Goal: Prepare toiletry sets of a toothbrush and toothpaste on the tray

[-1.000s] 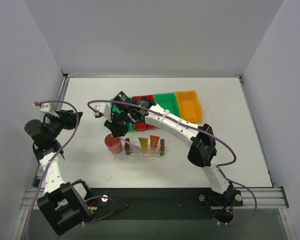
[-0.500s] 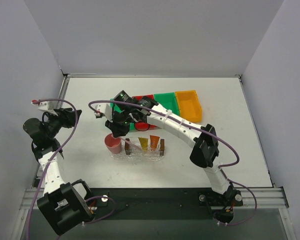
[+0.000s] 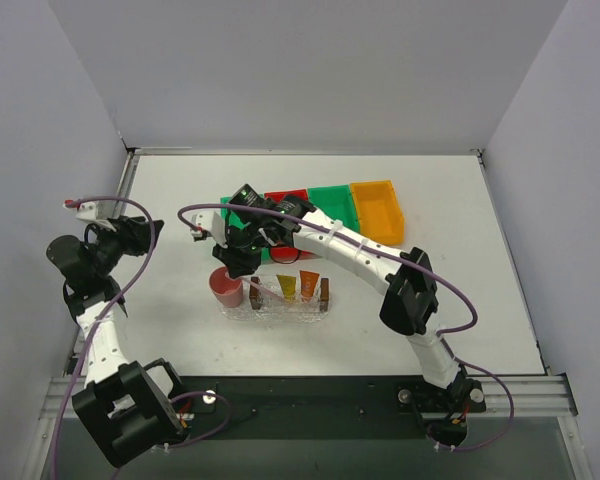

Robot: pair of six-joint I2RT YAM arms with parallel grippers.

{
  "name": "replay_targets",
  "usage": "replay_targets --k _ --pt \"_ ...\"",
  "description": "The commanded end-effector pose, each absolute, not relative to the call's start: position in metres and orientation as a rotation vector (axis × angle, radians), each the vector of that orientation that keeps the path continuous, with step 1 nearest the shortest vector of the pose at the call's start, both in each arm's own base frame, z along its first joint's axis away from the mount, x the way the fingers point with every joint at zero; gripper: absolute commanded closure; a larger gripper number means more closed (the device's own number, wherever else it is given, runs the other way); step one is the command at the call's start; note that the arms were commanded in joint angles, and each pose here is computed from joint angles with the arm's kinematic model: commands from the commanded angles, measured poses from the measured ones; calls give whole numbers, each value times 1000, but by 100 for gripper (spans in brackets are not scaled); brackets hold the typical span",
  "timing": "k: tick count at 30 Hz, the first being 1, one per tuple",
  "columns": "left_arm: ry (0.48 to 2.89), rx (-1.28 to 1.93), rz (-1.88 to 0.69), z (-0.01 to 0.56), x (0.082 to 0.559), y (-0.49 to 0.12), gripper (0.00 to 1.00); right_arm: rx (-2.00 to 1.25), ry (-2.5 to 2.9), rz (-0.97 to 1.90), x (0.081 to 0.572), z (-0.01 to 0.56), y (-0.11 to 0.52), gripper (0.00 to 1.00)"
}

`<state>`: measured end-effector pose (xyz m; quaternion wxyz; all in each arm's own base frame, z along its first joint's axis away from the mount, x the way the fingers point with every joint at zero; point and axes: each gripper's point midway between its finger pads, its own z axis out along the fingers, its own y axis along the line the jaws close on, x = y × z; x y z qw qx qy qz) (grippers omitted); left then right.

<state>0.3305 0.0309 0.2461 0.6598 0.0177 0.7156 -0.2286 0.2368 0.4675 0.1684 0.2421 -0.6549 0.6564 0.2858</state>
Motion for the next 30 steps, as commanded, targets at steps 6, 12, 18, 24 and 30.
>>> replay_targets --k 6,12,18,24,30 --pt "1552 107 -476 274 336 35 34 -1791 1696 860 230 202 467 100" --pt "1557 109 -483 274 339 35 34 -1784 1691 868 232 204 469 100" --pt "1552 112 -483 276 340 36 34 -1800 1677 872 232 201 468 100" --pt "1547 121 -484 281 342 35 34 -1810 1665 880 232 199 470 100" --pt "1549 118 -482 281 343 35 34 -1804 1657 889 234 201 473 100"
